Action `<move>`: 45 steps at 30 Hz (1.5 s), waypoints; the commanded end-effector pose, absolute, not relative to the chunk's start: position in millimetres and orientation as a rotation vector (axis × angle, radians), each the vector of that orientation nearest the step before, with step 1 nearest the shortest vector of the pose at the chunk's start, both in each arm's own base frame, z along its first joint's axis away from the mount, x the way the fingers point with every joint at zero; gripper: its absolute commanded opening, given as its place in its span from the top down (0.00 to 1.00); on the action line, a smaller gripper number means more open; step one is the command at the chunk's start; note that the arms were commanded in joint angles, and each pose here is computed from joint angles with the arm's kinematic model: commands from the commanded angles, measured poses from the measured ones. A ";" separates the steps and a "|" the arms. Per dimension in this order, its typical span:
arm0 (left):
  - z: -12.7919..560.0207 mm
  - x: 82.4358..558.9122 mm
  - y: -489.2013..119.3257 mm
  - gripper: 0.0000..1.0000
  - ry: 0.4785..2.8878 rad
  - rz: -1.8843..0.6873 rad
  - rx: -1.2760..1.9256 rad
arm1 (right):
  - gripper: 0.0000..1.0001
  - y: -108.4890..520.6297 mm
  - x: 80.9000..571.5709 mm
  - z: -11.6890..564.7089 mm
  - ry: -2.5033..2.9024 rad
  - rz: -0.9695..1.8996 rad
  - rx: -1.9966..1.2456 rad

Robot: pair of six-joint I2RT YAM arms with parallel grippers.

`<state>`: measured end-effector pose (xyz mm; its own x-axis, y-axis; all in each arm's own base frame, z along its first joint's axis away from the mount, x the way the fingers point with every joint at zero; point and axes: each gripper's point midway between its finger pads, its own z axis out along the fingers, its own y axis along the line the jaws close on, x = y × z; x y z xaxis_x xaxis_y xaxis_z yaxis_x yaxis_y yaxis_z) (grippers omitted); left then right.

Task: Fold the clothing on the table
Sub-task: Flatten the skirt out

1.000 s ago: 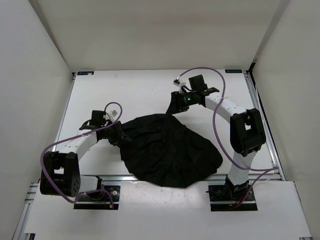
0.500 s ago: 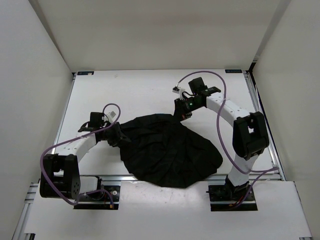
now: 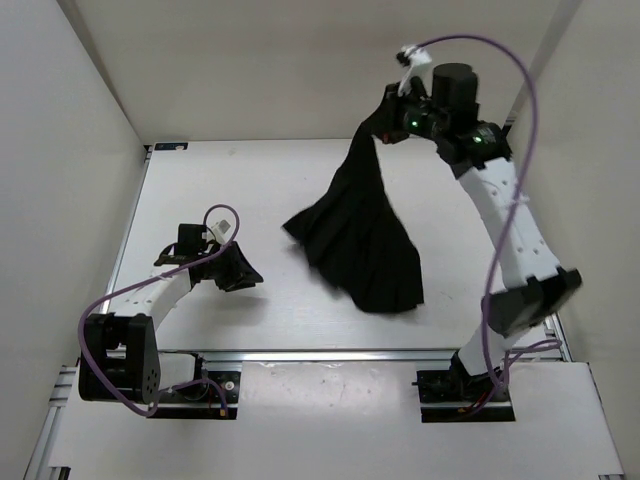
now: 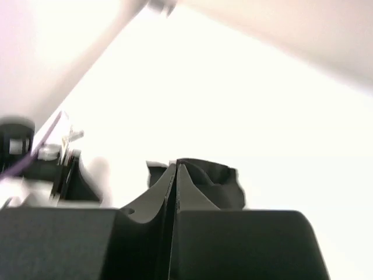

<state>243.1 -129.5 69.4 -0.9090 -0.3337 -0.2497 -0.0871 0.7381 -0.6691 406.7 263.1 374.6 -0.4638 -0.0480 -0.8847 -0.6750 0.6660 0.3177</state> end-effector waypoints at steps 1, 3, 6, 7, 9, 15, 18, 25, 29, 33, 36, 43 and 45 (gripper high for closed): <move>82.6 249.1 -132.2 0.57 2.534 -0.996 -0.283 | 1.00 241.0 379.4 496.9 1.563 0.645 -0.441; 80.7 247.6 -132.5 0.56 2.538 -1.003 -0.291 | 1.00 243.0 367.2 513.8 1.465 0.611 -0.433; 78.6 245.4 -134.9 0.56 2.541 -1.022 -0.290 | 1.00 241.7 356.8 496.5 1.501 0.630 -0.428; 77.5 246.5 -134.0 0.56 2.541 -1.013 -0.303 | 1.00 245.1 346.5 492.3 1.502 0.632 -0.447; 75.2 242.2 -137.0 0.56 2.555 -1.029 -0.302 | 1.00 254.9 347.0 429.8 1.644 0.625 -0.465; 73.0 240.6 -135.8 0.57 2.555 -1.029 -0.313 | 0.78 270.2 273.7 246.6 2.176 0.827 -0.648; 68.6 237.6 -134.8 0.57 2.568 -1.017 -0.312 | 0.79 247.1 234.1 187.5 2.422 0.781 -0.683; 76.3 241.8 -168.0 0.58 2.506 -1.202 -0.371 | 0.70 161.3 257.2 217.6 2.315 0.598 -0.234; 91.7 263.8 -210.1 0.60 2.408 -1.365 -0.417 | 0.72 136.0 286.2 227.3 2.258 0.640 -0.031; 101.6 306.2 -252.6 0.55 2.375 -1.361 -0.455 | 0.73 144.7 301.9 238.5 2.206 0.623 -0.030; 99.4 324.4 -280.5 0.59 2.386 -1.340 -0.515 | 0.74 154.0 303.3 235.0 2.236 0.630 -0.060; 61.6 333.8 -305.6 0.59 2.459 -1.179 -0.651 | 0.74 141.9 291.4 226.6 2.257 0.581 -0.029; 49.1 327.4 -312.2 0.55 2.504 -1.136 -0.637 | 0.74 132.1 292.3 227.9 2.250 0.570 0.008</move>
